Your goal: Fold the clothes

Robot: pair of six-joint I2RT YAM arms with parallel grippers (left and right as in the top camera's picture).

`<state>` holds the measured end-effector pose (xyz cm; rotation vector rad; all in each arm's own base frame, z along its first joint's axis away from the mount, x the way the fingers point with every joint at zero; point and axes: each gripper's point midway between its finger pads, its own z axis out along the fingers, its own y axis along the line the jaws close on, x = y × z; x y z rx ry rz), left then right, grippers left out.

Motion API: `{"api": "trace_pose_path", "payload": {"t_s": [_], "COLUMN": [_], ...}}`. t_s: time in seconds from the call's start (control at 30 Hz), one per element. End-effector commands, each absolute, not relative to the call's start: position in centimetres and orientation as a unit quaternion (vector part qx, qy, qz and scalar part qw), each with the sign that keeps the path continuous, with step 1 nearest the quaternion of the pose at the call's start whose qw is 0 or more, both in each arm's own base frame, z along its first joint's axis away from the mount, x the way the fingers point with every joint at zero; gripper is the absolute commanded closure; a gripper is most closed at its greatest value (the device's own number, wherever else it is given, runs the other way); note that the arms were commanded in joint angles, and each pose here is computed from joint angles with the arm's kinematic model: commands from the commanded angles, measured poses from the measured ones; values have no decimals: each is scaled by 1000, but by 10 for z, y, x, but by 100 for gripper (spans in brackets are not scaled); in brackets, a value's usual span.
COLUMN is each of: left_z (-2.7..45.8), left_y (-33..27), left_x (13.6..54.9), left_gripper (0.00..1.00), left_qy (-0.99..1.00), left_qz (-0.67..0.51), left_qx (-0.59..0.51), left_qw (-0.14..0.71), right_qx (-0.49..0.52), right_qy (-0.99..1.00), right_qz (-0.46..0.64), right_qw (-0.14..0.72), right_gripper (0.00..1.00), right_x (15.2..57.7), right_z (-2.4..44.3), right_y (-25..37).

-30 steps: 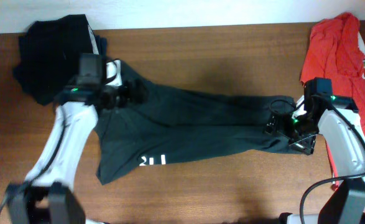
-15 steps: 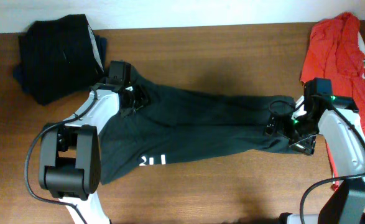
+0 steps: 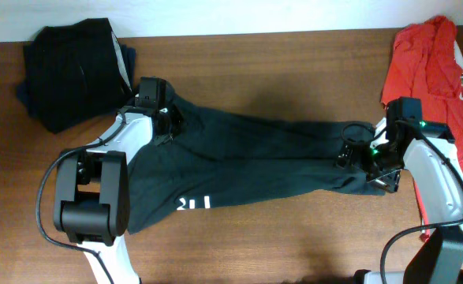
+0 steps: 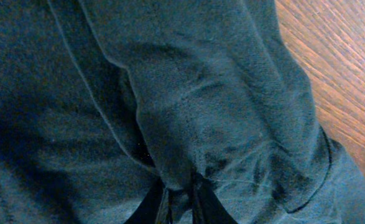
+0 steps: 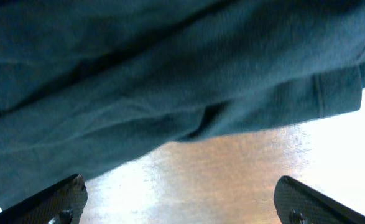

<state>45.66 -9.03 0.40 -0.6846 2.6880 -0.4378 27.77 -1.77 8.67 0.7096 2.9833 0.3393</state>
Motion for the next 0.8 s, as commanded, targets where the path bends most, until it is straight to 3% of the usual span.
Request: {"api": "trace_pose_path", "payload": {"t_s": [0.0, 0.1, 0.23, 0.3, 0.4, 0.6, 0.67, 0.77], "left_z": [-14, -15, -15, -16, -16, -16, -16, -15], "left_y": [-90, -88, -88, -87, -87, -87, -87, -87], "left_x": [450, 449, 448, 448, 448, 448, 448, 448], "left_gripper": [99, 100, 100, 100, 99, 100, 99, 100], "left_qy": [949, 949, 950, 950, 950, 950, 950, 950], "left_qz": [-145, -140, -139, -136, -136, -136, -136, -136], "left_qx": [-240, -241, -241, -238, -238, -238, -238, -238], "left_qw": [146, 147, 144, 146, 146, 146, 146, 146], "right_qx": [221, 296, 284, 289, 234, 206, 207, 210], "right_qy": [968, 948, 943, 946, 963, 968, 968, 968], "right_qz": [105, 15, 18, 20, 59, 73, 66, 57], "right_qw": [58, 117, 170, 148, 118, 122, 122, 124], "right_gripper": [0, 0, 0, 13, 16, 43, 45, 79], "right_x": [294, 316, 352, 361, 373, 391, 391, 391], "right_z": [100, 114, 109, 83, 43, 12, 12, 12], "right_y": [-22, -61, -72, -79, -66, -63, -65, -69]}}
